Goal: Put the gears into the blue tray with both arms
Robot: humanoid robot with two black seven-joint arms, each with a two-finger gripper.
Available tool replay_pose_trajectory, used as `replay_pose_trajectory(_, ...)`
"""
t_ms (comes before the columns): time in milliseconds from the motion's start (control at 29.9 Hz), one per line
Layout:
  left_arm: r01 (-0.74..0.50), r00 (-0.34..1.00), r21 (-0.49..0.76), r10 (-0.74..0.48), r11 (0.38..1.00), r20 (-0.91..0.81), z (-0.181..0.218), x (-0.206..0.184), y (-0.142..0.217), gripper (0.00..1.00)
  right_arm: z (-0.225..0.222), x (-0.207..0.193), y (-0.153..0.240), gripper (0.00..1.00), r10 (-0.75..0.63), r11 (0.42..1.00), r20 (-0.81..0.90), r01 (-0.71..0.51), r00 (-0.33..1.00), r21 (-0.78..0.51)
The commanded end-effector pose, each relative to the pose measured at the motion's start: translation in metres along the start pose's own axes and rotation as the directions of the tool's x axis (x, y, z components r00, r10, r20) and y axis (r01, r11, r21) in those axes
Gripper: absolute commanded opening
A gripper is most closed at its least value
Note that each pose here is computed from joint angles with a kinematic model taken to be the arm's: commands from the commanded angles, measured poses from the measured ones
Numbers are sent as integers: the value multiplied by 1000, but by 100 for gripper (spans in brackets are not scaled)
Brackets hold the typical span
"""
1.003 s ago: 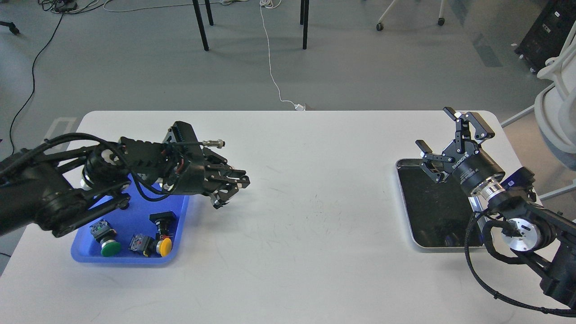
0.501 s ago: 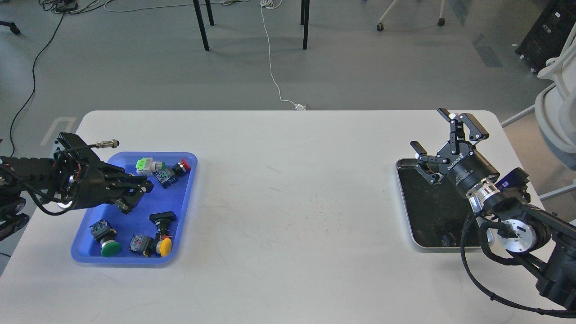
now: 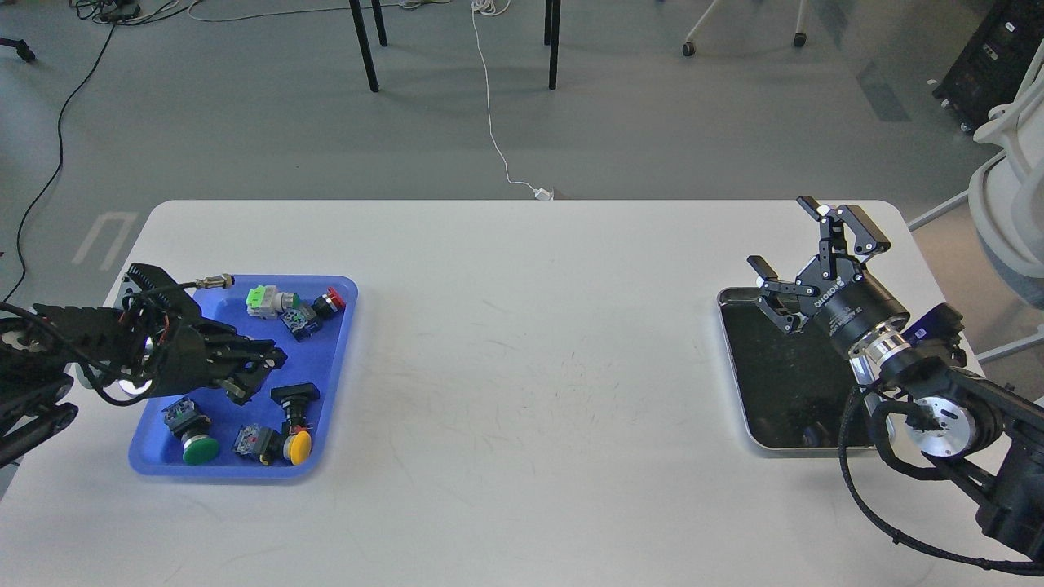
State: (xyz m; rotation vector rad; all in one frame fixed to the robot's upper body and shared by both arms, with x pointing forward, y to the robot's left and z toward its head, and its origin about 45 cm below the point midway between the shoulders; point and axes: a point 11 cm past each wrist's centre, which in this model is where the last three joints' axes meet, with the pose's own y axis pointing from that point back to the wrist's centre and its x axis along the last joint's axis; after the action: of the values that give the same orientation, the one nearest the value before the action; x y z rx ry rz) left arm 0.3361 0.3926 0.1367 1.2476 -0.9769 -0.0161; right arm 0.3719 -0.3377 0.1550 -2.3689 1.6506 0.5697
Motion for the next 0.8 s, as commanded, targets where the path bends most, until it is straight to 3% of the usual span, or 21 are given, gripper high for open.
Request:
replay_pose_trajectory(0,3,1000,6,-3,1000,-8,-2,-3,0,44,1,1,2,97,4,1000,0,-4,1000,-3)
replay_pose_trajectory(67,-9,1000,9,9,1000,-11,-3,0,1,71,1,1,1,97,7,1000,0,-7,1000,-1)
replay_pose_trajectory(100,-10,1000,9,10,1000,-9,-3,1,1,77,1,1,1,97,7,1000,0,-7,1000,-1)
replay_pose_trajectory(201,-29,1000,16,30,999,-5,-5,5,5,84,1,1,1,97,6,1000,2,-6,1000,1)
replay_pose_trajectory(301,-125,992,34,125,992,4,-12,28,13,88,0,0,0,97,5,1000,3,-5,1000,5)
replay_pose_trajectory(468,-418,897,-5,411,909,-163,0,101,31,95,-1,0,-1,99,3,1000,4,-3,1000,8)
replay_pose_trajectory(602,-622,665,-57,489,781,-564,31,129,24,98,-3,-3,-4,99,-6,1000,3,6,1000,11)
replay_pose_trajectory(702,-729,366,9,403,684,-839,44,134,12,98,-4,-4,-5,99,-11,1000,1,11,1000,12)
replay_pose_trajectory(769,-764,180,69,314,642,-932,51,133,3,98,-3,-5,-5,99,-12,1000,2,12,1000,11)
